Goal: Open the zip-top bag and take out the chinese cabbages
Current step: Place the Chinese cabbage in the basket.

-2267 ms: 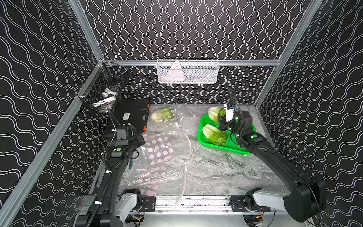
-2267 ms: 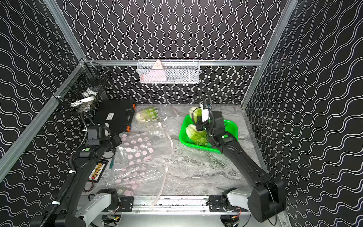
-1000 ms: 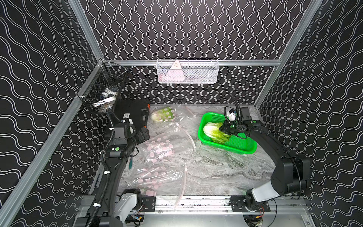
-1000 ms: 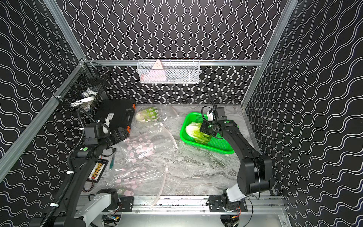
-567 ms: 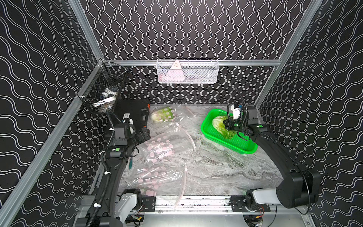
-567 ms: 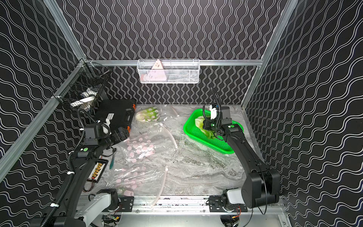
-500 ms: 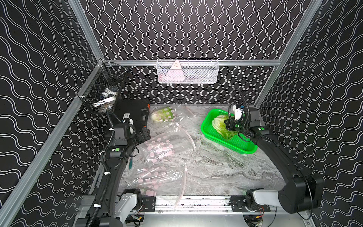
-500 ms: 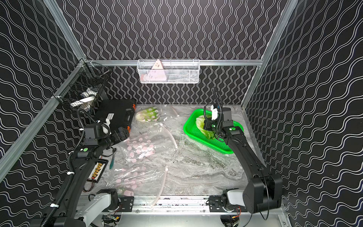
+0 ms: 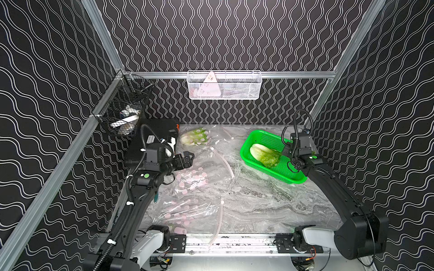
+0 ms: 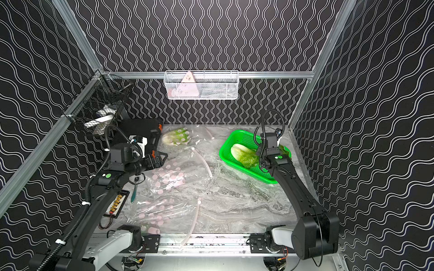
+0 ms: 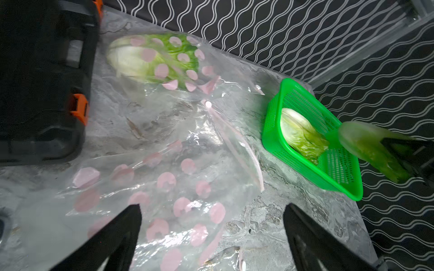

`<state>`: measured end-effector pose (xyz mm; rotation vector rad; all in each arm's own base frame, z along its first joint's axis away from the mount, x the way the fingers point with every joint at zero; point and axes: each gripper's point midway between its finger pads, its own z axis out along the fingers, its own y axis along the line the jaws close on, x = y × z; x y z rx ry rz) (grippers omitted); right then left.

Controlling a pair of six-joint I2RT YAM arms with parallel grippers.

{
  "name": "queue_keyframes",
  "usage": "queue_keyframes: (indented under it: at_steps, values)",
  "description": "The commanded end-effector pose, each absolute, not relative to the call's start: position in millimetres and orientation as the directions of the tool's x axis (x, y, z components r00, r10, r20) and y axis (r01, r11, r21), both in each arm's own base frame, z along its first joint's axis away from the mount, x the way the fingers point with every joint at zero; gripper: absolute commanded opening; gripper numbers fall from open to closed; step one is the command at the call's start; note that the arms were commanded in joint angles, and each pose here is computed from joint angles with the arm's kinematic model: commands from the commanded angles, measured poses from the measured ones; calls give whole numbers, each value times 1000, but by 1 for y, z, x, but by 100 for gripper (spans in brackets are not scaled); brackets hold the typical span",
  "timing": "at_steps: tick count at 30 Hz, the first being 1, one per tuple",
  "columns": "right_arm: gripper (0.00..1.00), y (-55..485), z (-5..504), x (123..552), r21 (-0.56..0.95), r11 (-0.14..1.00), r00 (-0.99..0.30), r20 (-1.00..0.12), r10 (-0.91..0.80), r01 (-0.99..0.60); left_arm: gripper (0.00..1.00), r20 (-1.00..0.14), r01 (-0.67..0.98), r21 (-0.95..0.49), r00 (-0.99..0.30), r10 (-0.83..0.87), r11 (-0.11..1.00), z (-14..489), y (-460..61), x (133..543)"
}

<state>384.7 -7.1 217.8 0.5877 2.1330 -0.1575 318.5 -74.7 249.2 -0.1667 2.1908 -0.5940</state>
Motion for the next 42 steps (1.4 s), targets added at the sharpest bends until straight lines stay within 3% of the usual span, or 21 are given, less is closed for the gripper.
queue_keyframes:
  at_steps: [1,9,19,22,26,30,36,42]
  values:
    - [0,-36,210,377,-2,792,-455,-819,349,611,99,-732,158,-428,-638,-239,890,255,-89,319]
    - [0,-35,185,382,-137,738,-450,-859,244,660,99,-736,192,-412,-646,-201,891,253,-101,319]
    - [0,-12,110,390,-144,760,-528,-799,289,634,99,-721,189,-413,-666,-193,891,247,-102,316]
    - [50,2,108,388,-70,809,-555,-761,335,584,99,-723,189,-398,-666,-180,898,248,-100,314]
    - [71,26,110,386,103,857,-609,-661,438,505,99,-718,188,-393,-674,-173,900,247,-100,315]
    - [79,46,105,379,251,857,-676,-532,511,450,99,-713,187,-386,-682,-164,903,246,-100,315]
    - [85,85,129,369,428,841,-743,-432,511,330,99,-717,190,-383,-678,-161,904,248,-100,315]
    - [86,94,167,359,465,848,-758,-449,473,254,99,-708,191,-396,-686,-167,898,248,-102,317]
